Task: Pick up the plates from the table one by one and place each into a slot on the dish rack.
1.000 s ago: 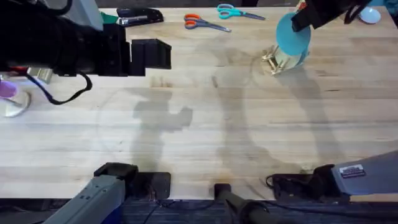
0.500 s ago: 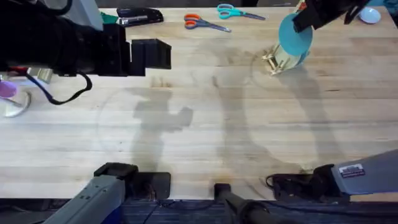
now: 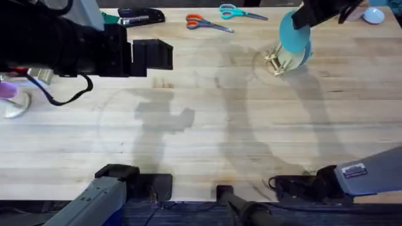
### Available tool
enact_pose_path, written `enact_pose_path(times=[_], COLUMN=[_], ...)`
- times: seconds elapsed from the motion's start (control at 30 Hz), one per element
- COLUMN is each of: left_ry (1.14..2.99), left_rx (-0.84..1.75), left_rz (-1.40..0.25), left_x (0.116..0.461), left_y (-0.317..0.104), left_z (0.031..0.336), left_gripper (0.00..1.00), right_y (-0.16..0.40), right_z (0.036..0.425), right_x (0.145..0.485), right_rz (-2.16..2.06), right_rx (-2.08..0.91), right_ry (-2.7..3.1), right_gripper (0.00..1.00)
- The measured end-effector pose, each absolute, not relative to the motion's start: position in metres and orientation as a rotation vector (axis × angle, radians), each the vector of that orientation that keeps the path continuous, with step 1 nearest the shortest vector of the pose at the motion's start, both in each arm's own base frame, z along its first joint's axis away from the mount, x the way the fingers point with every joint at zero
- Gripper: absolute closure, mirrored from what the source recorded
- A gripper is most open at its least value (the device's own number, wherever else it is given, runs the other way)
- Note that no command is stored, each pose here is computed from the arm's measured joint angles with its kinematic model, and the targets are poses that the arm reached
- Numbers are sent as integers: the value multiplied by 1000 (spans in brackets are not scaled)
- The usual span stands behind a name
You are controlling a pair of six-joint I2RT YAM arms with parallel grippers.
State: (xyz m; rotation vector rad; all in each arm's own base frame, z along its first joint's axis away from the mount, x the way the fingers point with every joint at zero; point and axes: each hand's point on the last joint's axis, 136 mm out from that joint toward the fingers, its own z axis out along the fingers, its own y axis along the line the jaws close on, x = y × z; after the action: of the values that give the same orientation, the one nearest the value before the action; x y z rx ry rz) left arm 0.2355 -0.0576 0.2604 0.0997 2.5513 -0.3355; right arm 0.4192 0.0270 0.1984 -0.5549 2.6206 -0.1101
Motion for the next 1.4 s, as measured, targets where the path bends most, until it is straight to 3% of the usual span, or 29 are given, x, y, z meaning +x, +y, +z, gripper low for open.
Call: enact_pose_path(times=[0.97,1.4], left_ry=[2551,2551], left_rx=[100,100], left_rz=[-336,-336], left_x=[236,236], left_y=[-58,-58], left_z=[260,260], left_gripper=[6,7], right_y=[23,24], right_z=[195,172], right_x=[415,418], right_rz=[-129,-120], right_rx=[-542,-556], right_ry=[2648,2708], right_gripper=[972,972])
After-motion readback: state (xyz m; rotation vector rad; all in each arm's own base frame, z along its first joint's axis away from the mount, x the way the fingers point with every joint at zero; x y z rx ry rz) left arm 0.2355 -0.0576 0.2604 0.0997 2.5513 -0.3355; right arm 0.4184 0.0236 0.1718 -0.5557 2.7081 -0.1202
